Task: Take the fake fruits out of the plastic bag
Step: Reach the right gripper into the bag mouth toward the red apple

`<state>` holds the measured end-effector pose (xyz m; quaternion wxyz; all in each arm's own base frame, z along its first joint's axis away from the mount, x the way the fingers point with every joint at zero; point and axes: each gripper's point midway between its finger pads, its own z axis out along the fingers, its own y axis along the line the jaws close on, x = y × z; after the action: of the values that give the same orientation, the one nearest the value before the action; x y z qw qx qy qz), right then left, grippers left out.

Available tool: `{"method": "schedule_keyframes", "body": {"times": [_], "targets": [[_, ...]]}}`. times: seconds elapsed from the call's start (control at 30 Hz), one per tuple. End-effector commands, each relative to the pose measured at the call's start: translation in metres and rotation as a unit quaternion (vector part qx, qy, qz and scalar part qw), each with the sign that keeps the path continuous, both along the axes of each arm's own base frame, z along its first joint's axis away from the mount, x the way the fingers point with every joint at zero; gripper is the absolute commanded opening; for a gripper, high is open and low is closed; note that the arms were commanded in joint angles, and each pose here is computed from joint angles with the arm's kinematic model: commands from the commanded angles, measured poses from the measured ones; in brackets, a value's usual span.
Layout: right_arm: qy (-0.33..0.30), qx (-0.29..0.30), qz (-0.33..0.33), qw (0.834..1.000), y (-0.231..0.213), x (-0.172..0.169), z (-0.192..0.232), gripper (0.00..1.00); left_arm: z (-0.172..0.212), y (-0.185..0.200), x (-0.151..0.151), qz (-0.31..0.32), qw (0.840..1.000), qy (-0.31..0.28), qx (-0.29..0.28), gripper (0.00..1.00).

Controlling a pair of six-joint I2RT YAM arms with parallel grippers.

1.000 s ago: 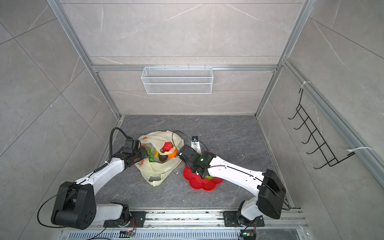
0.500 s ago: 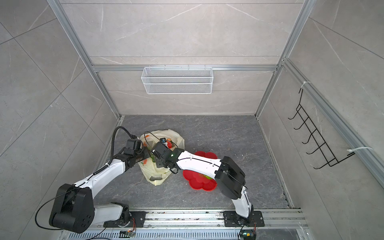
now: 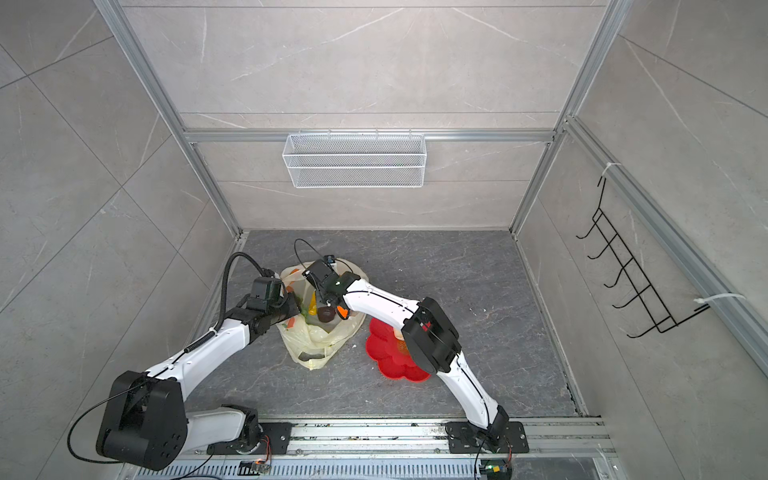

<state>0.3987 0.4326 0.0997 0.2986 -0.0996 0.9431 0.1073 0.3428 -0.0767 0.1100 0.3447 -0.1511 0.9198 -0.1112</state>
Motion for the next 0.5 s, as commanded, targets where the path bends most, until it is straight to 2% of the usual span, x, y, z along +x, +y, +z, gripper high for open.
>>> {"method": "schedule_keyframes", "body": {"times": [0.0,0.13,0.23,0.33,0.47], "targets": [[0.014,-0.028,-0.019,0.999,-0.007,0.001,-0.005,0.61,0.008,-0.002,0.004,-0.008,1.000,-0.020,0.002,0.50],[0.036,-0.040,-0.044,0.998,-0.010,0.005,-0.013,0.73,0.007,-0.002,0.004,-0.007,1.000,-0.018,0.003,0.51],[0.048,-0.034,-0.043,0.997,-0.003,0.005,-0.017,0.79,0.007,-0.001,0.004,-0.006,1.000,-0.017,0.004,0.52],[0.049,-0.024,-0.045,0.998,0.002,0.006,-0.016,0.80,0.007,-0.001,0.004,-0.004,1.000,-0.016,0.005,0.52],[0.044,-0.039,-0.062,0.996,-0.003,0.013,-0.018,0.80,0.008,0.000,0.003,-0.004,1.000,-0.018,0.004,0.53]]}}
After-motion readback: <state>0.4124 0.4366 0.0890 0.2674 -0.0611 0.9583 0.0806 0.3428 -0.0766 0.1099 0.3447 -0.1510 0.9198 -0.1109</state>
